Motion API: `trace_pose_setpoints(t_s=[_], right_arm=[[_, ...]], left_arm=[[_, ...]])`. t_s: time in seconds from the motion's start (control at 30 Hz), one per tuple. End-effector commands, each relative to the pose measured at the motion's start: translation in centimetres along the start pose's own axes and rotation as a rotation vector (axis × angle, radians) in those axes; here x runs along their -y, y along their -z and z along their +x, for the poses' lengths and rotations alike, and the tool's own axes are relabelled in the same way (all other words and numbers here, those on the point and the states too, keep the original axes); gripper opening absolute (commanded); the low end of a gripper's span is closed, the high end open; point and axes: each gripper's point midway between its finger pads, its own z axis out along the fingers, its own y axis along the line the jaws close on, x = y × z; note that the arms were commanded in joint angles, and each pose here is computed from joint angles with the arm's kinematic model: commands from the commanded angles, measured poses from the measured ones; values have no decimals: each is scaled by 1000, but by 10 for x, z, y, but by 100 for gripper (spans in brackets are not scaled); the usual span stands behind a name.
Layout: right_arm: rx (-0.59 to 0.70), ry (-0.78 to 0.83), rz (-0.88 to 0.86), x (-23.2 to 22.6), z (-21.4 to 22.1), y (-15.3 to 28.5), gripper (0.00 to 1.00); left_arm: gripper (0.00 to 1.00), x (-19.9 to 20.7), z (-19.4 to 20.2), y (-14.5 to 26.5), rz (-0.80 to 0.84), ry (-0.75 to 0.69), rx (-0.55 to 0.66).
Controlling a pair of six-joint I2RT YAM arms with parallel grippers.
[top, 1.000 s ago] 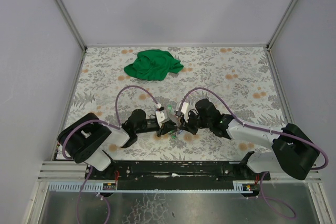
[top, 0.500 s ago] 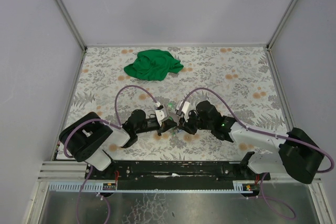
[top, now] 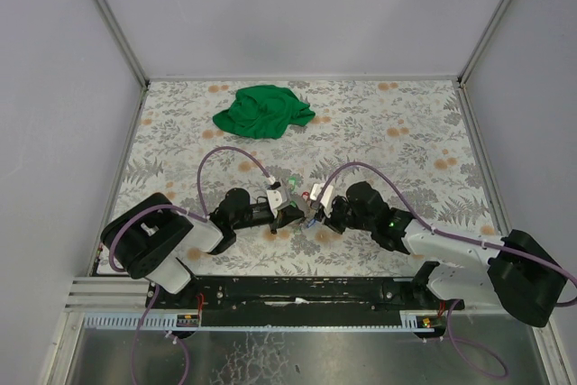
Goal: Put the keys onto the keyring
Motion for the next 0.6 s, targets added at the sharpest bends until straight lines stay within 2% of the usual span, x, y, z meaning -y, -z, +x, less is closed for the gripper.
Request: trace_pose_setpoints(t_s=[0.0, 0.27, 0.57], right_arm=[[101, 82, -18, 3, -21, -3, 22], [150, 70, -60, -3, -35, -7, 23], [117, 25, -63, -2, -32, -17, 22]], left_arm=[[0, 2, -22, -1, 21, -70, 80], [0, 1, -22, -1, 13, -62, 78], [0, 0, -24, -1, 7, -61, 80]])
